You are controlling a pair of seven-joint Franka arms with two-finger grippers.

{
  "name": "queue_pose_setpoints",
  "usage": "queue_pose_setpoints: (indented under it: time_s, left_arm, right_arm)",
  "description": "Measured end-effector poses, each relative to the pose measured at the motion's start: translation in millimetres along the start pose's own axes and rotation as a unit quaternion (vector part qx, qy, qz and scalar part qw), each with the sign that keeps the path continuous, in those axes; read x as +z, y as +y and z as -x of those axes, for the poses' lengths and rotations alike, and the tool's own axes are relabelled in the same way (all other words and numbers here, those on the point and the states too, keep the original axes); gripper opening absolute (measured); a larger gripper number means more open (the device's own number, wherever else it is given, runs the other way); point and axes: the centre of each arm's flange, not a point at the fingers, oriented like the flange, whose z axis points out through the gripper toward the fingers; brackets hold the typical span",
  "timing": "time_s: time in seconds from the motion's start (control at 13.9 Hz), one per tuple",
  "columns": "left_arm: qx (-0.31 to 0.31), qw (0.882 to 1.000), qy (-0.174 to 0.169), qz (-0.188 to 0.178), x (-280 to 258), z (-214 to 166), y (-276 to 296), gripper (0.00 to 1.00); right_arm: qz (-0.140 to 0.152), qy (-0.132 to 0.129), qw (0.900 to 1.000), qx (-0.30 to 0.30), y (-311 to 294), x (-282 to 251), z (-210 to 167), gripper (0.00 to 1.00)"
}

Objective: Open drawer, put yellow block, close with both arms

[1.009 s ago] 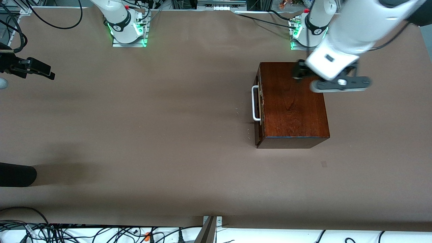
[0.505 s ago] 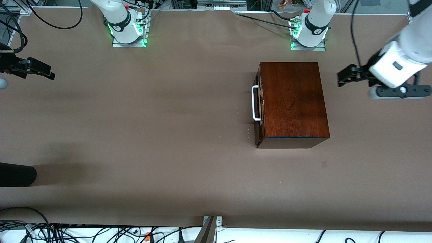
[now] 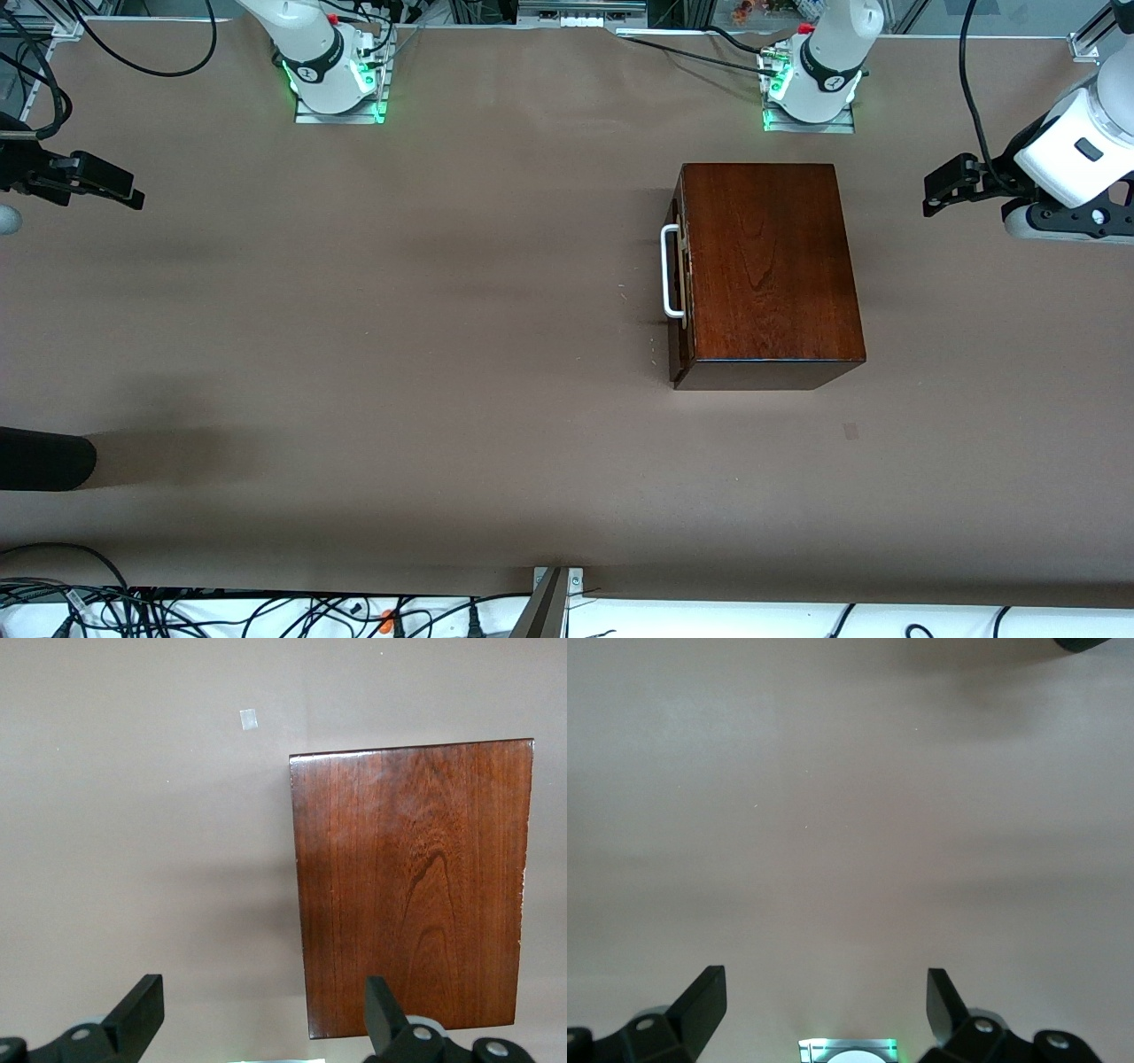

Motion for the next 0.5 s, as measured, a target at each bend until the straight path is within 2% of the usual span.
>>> queue_pose_setpoints:
  time_s: [0.5]
  left_arm:
    - [0.003,1.000,0.002,0.000,0.0,-0.4,2.2,1.00]
  right_arm:
    - [0.000,0.000,1.000,0.000,0.0,0.0,0.0,1.00]
